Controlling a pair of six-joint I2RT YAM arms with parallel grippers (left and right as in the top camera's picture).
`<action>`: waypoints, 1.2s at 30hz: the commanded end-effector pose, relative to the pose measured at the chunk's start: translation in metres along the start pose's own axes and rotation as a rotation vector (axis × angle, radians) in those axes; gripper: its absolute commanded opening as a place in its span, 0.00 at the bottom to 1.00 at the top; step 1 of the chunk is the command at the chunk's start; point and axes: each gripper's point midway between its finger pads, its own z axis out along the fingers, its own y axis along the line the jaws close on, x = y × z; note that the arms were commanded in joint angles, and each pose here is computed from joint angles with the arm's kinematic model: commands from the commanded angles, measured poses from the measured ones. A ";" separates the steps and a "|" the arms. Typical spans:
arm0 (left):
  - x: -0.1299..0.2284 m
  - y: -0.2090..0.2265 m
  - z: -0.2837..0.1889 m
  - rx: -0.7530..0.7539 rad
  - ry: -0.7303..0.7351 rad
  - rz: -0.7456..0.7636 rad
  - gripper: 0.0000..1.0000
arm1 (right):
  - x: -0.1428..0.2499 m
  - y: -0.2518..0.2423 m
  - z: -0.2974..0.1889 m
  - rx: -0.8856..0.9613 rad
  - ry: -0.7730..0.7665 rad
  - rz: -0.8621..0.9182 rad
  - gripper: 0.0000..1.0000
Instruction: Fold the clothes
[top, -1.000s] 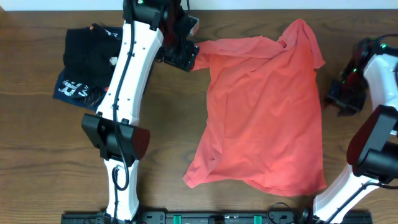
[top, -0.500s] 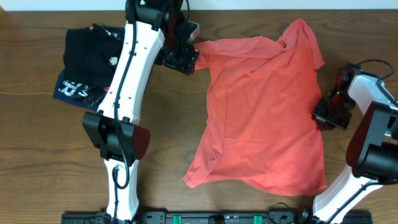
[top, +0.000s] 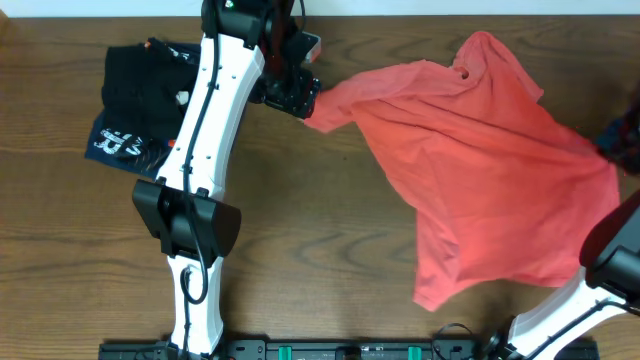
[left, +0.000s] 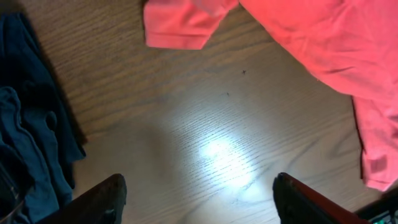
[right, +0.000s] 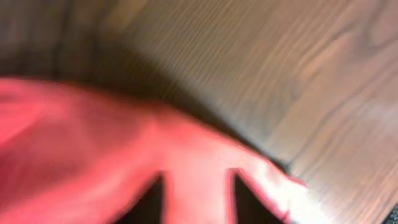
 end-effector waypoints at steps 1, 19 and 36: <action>0.000 -0.001 0.002 0.011 0.000 -0.007 0.79 | 0.000 0.008 -0.015 -0.142 0.053 0.028 0.53; -0.083 -0.003 0.094 -0.029 -0.283 0.147 0.82 | 0.103 0.106 -0.081 -0.687 0.390 -0.357 0.53; -0.099 0.002 0.174 0.020 -0.285 0.204 0.60 | 0.135 0.122 -0.182 -0.749 0.160 -0.547 0.58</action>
